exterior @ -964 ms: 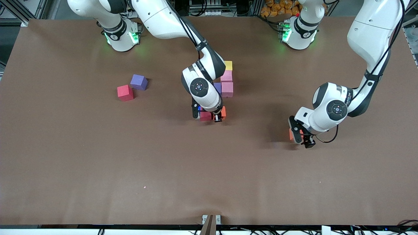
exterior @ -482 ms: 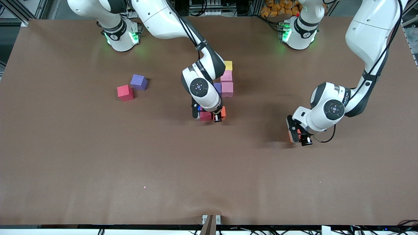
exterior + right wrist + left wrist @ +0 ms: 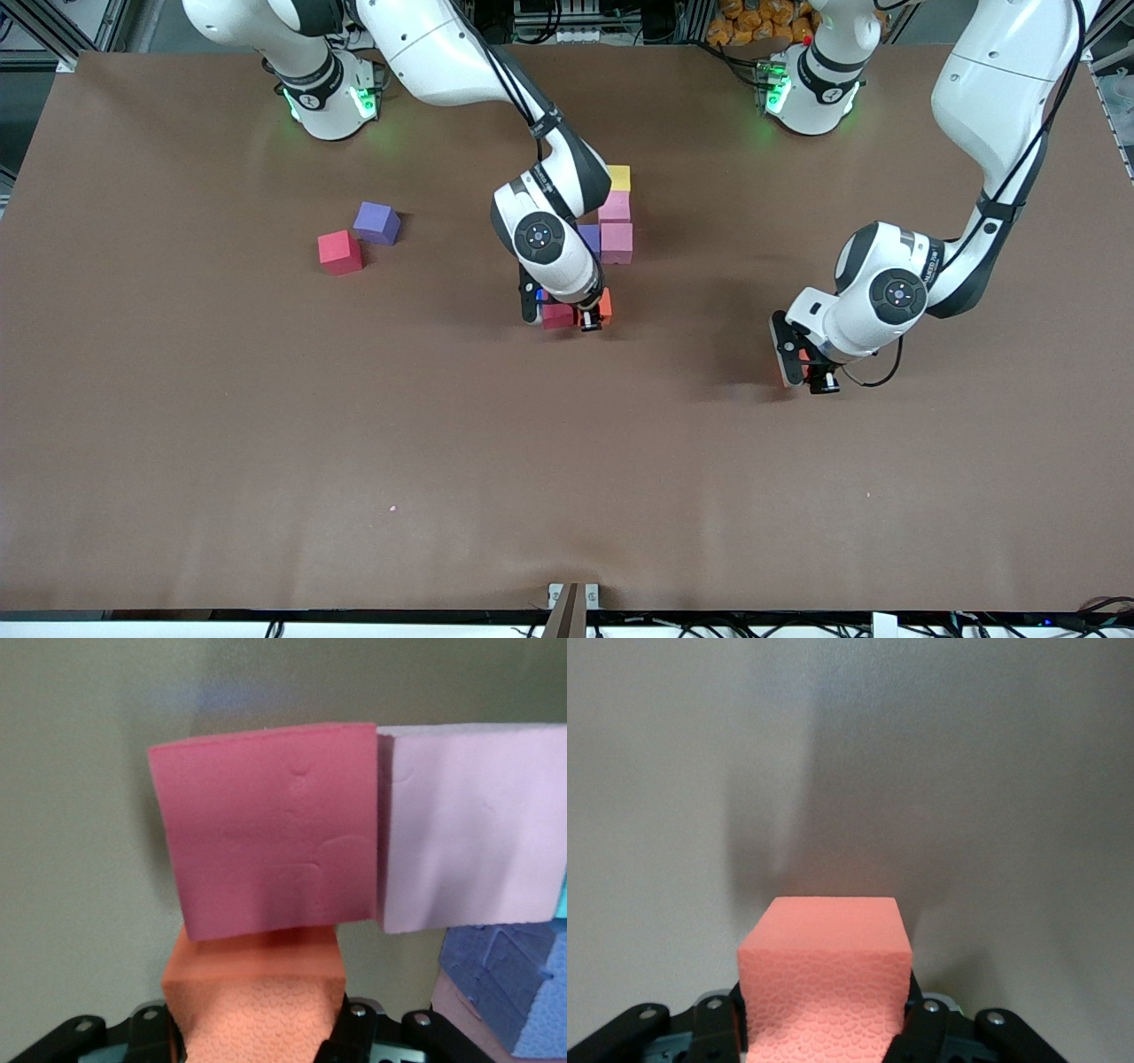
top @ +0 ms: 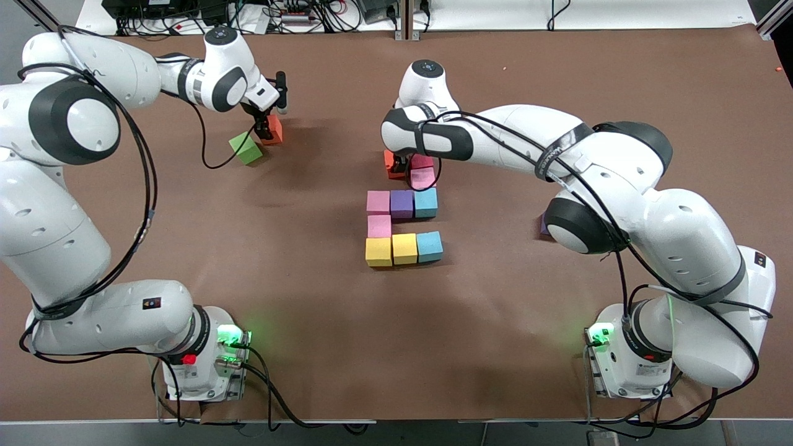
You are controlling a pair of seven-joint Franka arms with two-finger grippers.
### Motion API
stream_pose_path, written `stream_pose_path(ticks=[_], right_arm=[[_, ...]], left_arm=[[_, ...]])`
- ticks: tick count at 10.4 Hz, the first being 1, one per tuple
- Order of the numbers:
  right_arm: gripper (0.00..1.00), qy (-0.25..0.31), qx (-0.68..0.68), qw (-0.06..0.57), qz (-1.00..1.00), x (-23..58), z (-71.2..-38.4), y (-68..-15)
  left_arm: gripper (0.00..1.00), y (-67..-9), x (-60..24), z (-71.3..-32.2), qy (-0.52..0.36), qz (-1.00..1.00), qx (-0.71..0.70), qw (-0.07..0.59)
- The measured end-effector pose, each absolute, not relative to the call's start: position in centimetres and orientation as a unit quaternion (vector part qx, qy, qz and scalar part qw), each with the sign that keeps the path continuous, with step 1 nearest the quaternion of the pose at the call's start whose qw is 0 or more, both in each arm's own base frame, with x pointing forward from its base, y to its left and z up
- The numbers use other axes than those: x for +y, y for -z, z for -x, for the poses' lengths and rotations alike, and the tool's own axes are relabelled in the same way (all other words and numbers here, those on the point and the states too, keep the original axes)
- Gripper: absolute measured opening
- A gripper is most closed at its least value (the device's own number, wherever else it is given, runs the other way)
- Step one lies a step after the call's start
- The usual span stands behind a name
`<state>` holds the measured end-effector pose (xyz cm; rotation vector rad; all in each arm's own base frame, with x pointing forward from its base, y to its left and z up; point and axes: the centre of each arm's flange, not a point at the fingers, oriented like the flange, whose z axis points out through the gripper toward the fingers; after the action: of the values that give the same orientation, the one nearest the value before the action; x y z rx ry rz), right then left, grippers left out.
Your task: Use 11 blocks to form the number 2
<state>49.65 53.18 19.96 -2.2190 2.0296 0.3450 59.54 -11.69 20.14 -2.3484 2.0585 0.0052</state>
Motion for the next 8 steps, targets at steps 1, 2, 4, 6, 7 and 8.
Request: stream_pose_path(ticks=[1, 2, 4, 6, 7, 8], right_arm=[[0.56, -0.114, 0.666, 0.054, 0.735, 53.1, -49.6, -20.0], [0.56, -0.115, 0.666, 0.051, 0.736, 53.1, -49.6, -20.0], [0.56, -0.115, 0.665, 0.048, 0.736, 53.0, -49.6, -19.9], [0.56, -0.116, 0.665, 0.047, 0.736, 52.9, -49.6, -19.9], [0.56, -0.116, 0.665, 0.047, 0.736, 52.9, -49.5, -19.9], [0.57, -0.116, 0.665, 0.046, 0.736, 52.9, -49.5, -19.9]], left_arm=[[0.59, -20.3, -12.0, -59.6, 0.0, 0.75, 0.661, 0.01], [0.59, -20.5, -12.6, -59.5, 0.002, 0.747, 0.665, 0.011], [0.59, -20.9, -14.0, -59.4, 0.005, 0.742, 0.67, 0.013], [0.59, -21.3, -15.6, -59.3, 0.009, 0.741, 0.671, 0.016], [0.59, -21.5, -16.5, -59.2, 0.012, 0.742, 0.671, 0.017], [0.59, -21.7, -17.1, -59.3, 0.014, 0.743, 0.669, 0.018]])
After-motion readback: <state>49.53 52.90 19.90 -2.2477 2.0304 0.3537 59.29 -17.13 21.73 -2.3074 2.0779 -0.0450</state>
